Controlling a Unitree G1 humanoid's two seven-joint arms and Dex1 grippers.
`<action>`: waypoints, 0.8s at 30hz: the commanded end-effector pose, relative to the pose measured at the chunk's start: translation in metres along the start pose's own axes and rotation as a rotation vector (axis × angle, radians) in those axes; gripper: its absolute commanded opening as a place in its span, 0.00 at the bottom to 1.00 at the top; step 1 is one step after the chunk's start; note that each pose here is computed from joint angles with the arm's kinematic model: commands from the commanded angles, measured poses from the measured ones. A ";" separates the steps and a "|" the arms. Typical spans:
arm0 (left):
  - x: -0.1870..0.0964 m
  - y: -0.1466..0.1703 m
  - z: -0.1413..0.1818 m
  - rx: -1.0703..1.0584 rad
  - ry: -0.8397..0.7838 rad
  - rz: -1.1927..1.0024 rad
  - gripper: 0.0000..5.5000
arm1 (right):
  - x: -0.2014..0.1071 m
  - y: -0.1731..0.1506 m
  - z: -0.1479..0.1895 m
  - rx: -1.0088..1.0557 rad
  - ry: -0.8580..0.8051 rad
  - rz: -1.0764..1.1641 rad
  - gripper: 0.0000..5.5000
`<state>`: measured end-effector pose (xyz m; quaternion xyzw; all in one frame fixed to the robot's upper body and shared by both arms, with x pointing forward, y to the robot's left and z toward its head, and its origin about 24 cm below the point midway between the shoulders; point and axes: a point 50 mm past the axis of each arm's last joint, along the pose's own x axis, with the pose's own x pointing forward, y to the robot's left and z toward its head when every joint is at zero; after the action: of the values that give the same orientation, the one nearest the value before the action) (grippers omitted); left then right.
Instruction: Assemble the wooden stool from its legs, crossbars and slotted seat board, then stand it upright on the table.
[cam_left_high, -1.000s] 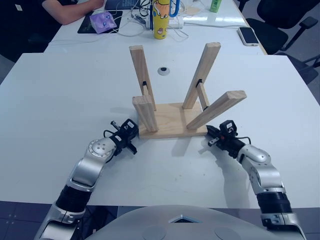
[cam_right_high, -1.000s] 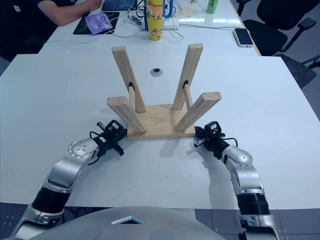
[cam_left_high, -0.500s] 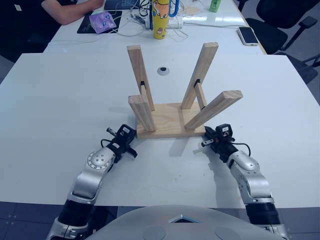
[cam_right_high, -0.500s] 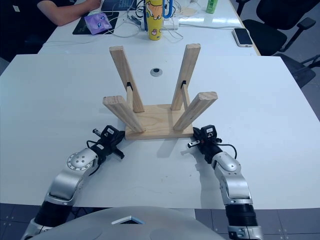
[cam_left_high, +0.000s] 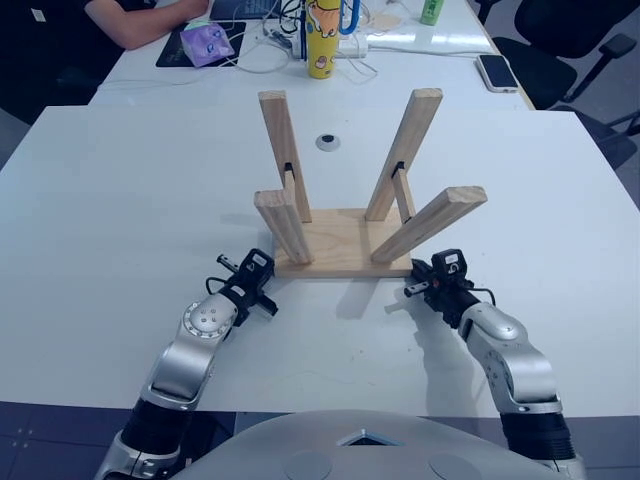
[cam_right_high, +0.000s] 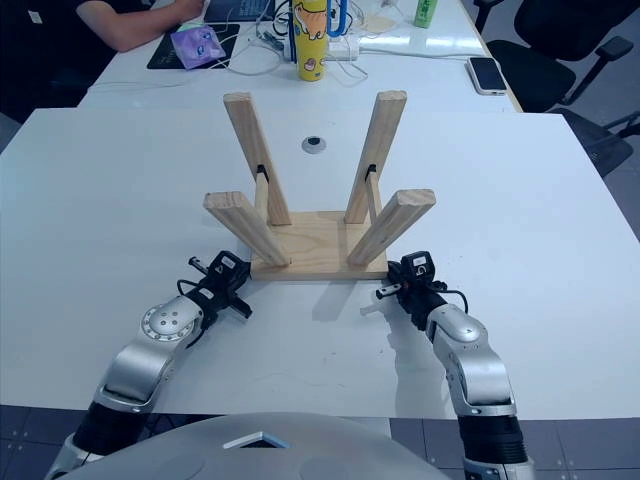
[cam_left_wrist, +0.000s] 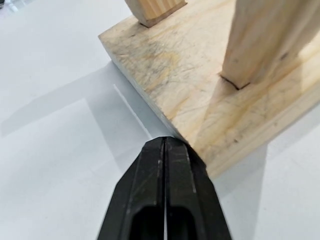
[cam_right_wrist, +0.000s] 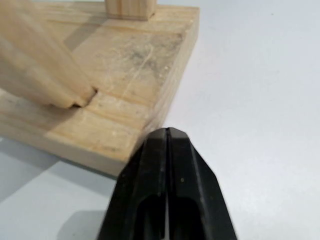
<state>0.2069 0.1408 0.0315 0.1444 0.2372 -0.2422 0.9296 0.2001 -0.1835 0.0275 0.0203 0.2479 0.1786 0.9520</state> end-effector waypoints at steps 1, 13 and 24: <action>-0.001 -0.045 0.039 -0.105 -0.172 -0.328 0.00 | 0.007 0.050 0.036 0.095 -0.130 0.320 0.00; -0.019 -0.029 0.087 -0.089 -0.299 -0.320 0.00 | -0.008 0.057 0.074 0.081 -0.206 0.373 0.00; -0.029 -0.022 0.100 -0.051 -0.311 -0.344 0.00 | -0.023 0.070 0.093 0.094 -0.267 0.490 0.00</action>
<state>0.2225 0.1481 0.0971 0.1023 0.1932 -0.2132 0.9522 0.2126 -0.1801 0.0954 0.0610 0.1884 0.1829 0.9630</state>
